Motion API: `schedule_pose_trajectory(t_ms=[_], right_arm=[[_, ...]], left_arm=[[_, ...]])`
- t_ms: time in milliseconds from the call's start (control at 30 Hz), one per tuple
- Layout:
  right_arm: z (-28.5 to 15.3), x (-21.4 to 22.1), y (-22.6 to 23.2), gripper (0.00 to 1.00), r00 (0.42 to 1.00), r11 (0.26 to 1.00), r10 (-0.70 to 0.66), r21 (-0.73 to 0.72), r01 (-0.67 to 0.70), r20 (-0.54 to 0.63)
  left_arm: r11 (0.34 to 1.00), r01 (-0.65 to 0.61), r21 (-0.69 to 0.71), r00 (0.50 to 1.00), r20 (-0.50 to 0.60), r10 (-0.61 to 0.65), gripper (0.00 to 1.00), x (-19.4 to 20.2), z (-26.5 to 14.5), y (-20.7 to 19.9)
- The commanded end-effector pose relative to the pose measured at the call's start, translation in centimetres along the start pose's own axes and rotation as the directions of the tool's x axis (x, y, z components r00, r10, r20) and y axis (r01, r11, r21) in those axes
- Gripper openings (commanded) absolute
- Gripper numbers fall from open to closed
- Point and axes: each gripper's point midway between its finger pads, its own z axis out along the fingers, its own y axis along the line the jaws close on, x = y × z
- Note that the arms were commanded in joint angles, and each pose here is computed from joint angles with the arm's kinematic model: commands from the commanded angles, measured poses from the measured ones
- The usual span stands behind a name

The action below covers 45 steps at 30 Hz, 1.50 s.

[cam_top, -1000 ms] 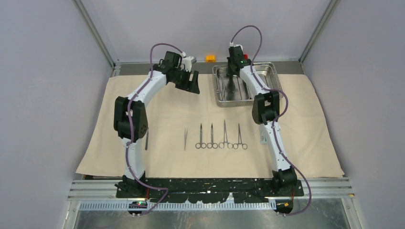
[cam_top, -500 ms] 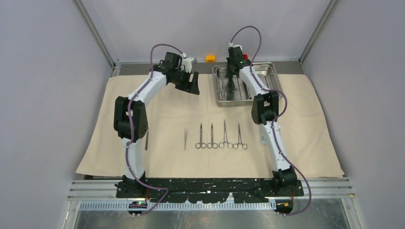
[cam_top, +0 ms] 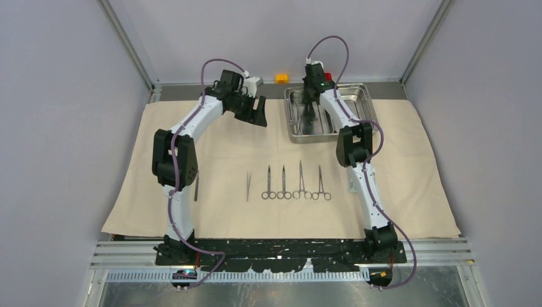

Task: Open and lay out the surgical kit
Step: Pick up the medical item from the container.

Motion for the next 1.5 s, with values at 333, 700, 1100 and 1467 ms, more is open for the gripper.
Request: schedule_pose_trajectory(t_ms=[333,700,1100,1467], right_arm=[[-0.7,-0.8,0.5,0.22,1.000,1.000,-0.016,-0.007,0.016,0.023],[-1.0,1.5,0.9,0.22,0.999,1.000,-0.020,-0.017,0.019,-0.041],[-0.6,2.2,0.3,0.19,0.997,0.999,-0.042,0.008,0.042,-0.059],[-0.6,2.2,-0.4,0.15,0.997,0.999,-0.047,0.017,0.049,-0.068]], left_arm=[[0.998,-0.069,0.000,0.994,0.087,0.068,0.71,-2.6,-2.3,-1.6],[0.998,-0.067,0.004,0.994,0.087,0.066,0.72,-2.4,-2.5,-1.7],[0.998,-0.067,0.002,0.993,0.092,0.067,0.72,-2.4,-2.7,-1.8],[0.998,-0.069,0.001,0.993,0.095,0.068,0.72,-2.4,-2.9,-1.9]])
